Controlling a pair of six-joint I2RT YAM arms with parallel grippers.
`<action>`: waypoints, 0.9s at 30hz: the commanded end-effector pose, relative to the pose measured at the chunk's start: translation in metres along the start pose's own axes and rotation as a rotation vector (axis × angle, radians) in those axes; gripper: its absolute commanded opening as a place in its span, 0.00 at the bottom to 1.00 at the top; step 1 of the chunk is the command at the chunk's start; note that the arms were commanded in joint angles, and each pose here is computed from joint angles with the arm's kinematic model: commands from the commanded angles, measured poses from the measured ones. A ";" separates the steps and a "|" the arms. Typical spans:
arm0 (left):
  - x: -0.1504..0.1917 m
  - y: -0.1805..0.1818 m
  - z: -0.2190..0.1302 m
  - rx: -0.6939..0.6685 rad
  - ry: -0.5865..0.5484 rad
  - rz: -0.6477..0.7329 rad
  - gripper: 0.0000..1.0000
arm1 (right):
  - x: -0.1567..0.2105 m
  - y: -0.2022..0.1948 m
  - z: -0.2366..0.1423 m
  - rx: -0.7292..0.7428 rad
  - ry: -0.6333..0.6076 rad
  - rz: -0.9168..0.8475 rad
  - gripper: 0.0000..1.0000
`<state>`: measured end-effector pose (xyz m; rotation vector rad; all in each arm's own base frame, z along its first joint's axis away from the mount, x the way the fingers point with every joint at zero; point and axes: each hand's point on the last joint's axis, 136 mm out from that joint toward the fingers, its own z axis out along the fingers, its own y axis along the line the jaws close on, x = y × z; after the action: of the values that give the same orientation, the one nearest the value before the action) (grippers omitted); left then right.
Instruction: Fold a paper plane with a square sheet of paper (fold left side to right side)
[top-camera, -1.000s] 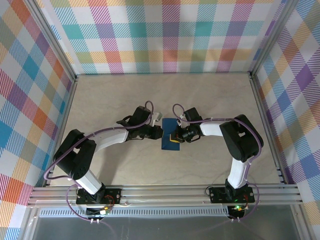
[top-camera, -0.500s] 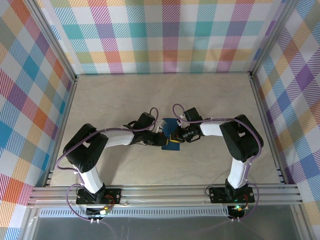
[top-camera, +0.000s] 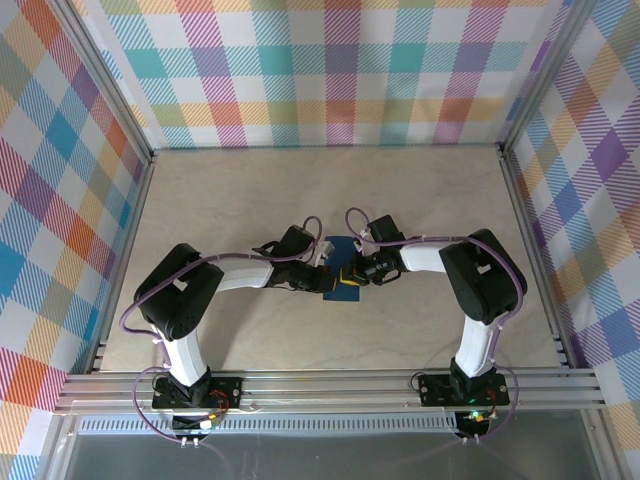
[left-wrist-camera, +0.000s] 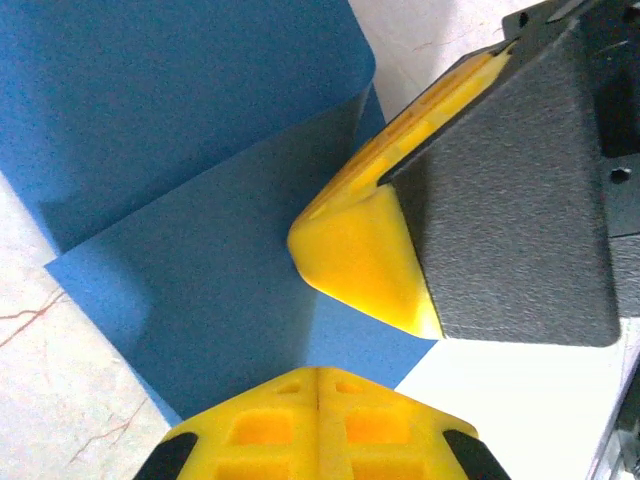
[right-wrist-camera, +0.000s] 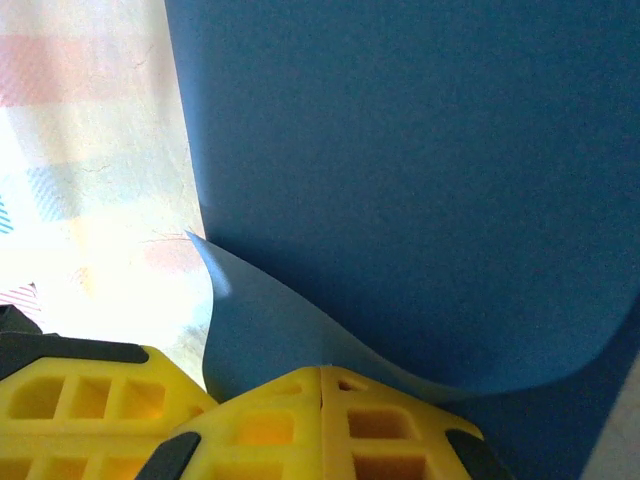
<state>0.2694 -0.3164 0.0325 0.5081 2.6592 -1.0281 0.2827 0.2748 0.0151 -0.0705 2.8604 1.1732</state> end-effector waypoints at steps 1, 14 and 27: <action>0.006 0.006 0.006 -0.038 0.032 0.014 0.00 | 0.021 -0.027 0.002 0.115 0.058 0.053 0.00; 0.006 0.014 0.005 -0.083 0.026 0.020 0.00 | 0.022 -0.028 0.002 0.127 0.063 0.052 0.00; 0.000 0.019 -0.004 -0.132 -0.009 0.036 0.00 | 0.022 -0.029 0.002 0.129 0.060 0.051 0.00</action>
<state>0.2720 -0.3094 0.0220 0.5181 2.6775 -0.9350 0.2829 0.2736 0.0151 -0.0684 2.8712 1.1576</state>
